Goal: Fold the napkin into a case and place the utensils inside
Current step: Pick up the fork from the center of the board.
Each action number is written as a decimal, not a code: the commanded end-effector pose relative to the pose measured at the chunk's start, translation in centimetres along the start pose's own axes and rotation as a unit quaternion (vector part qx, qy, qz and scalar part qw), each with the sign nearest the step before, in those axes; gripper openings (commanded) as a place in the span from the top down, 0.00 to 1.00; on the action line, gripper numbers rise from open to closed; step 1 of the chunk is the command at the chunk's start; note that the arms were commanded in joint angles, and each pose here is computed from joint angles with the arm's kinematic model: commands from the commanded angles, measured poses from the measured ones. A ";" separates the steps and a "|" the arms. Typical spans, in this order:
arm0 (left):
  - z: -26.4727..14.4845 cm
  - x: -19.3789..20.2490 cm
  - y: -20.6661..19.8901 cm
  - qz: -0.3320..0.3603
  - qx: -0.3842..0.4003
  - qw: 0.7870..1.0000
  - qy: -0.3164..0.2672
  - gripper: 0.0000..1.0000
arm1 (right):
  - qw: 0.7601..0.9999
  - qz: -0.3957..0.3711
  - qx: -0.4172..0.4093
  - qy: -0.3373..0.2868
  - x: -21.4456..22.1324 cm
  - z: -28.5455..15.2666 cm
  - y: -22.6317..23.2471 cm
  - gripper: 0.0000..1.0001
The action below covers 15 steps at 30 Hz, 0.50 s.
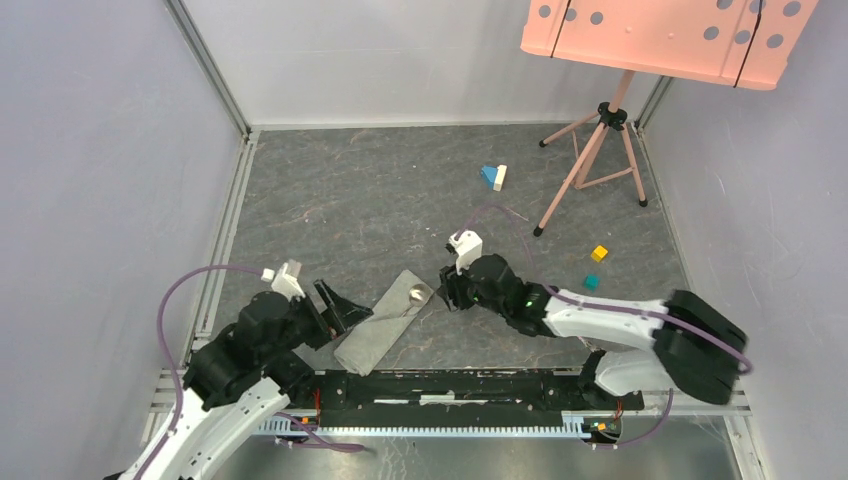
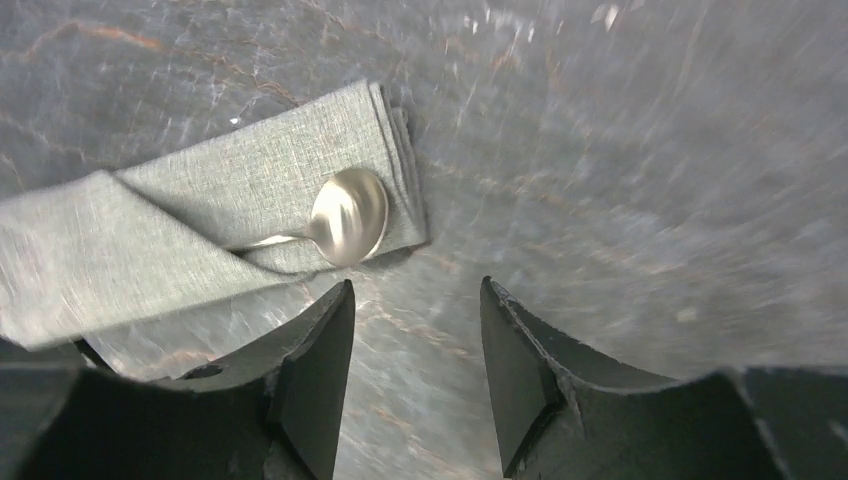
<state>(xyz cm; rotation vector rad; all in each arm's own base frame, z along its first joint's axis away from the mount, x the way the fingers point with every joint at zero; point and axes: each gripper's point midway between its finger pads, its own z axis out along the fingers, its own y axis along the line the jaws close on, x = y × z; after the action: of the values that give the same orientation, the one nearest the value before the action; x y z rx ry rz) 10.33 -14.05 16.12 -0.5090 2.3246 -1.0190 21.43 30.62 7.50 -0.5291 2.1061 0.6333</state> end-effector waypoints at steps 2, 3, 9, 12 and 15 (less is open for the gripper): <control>-4.2 -3.1 -6.7 0.136 0.153 0.975 -0.085 0.06 | 0.932 -0.360 0.028 0.040 -4.3 -6.2 -3.6 0.43; -4.7 -3.4 -7.3 0.150 0.165 0.970 -0.093 0.06 | 0.911 -0.405 0.034 0.071 -3.9 -7.4 -4.8 0.40; -5.7 -4.3 -8.5 0.200 0.179 0.956 -0.120 0.05 | 0.849 -0.465 0.149 0.204 -1.1 -12.9 -12.2 0.23; -5.6 -4.0 -8.9 0.210 0.190 0.953 -0.111 0.05 | 0.860 -0.434 0.157 0.219 0.2 -13.2 -13.7 0.31; -5.5 -3.3 -9.1 0.213 0.204 0.951 -0.095 0.05 | 0.853 -0.434 0.174 0.233 0.9 -14.2 -15.8 0.41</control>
<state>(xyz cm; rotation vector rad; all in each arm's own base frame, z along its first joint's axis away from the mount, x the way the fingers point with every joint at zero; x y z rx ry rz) 10.98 -14.24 25.58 -0.0719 1.9340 -1.0995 21.75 13.89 11.02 -1.3314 1.9846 -0.2751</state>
